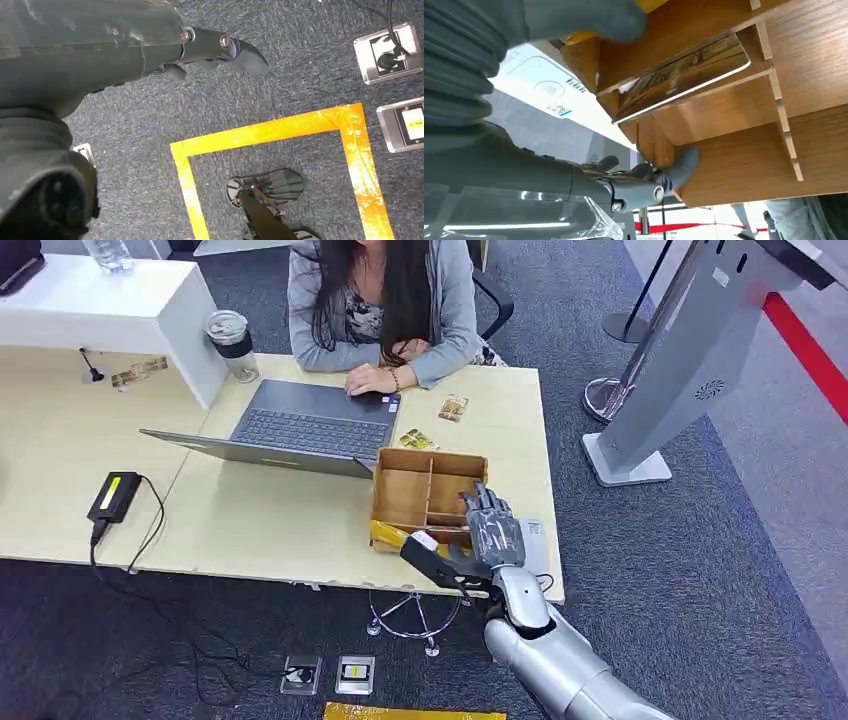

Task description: Pass the card to the sensor for recognition and then transmit it.

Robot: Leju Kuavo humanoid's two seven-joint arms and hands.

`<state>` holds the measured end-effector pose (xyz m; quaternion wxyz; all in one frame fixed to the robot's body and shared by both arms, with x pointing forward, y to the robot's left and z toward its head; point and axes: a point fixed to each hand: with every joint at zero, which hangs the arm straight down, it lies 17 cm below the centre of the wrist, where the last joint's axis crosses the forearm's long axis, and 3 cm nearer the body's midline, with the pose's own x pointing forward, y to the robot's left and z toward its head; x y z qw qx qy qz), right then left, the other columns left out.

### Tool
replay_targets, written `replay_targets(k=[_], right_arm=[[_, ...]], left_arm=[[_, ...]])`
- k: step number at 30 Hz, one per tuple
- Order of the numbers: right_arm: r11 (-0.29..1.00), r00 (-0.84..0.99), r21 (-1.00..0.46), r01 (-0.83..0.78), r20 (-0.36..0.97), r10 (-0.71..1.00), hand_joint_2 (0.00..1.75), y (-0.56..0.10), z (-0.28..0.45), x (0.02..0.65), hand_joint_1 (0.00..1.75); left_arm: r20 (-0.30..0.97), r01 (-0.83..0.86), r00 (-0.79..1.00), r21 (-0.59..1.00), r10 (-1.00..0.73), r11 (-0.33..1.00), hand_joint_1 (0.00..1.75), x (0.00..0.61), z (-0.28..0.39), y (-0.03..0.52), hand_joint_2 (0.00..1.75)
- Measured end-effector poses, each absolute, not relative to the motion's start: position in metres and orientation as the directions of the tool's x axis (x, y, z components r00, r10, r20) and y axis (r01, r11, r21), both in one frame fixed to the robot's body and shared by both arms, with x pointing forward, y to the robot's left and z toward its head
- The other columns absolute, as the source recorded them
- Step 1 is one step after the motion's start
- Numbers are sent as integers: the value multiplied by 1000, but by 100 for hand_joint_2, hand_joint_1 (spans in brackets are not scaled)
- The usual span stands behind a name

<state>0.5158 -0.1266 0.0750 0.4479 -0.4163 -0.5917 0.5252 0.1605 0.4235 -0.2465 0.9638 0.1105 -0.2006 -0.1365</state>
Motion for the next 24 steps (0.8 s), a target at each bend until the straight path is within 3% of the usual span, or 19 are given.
replay_targets(k=[22, 23, 24], right_arm=[[153, -263, -988, 10, 145, 954, 175, -121, 86, 513, 175], [155, -263, -988, 10, 147, 954, 175, -121, 87, 513, 162], [157, -263, -988, 11, 148, 953, 175, -121, 87, 513, 7]], left_arm=[[351, 240, 877, 268, -327, 933, 0, 159, -247, 423, 0], [351, 241, 877, 268, -327, 933, 0, 159, -247, 423, 0], [351, 241, 877, 267, -327, 933, 0, 159, -247, 423, 0]])
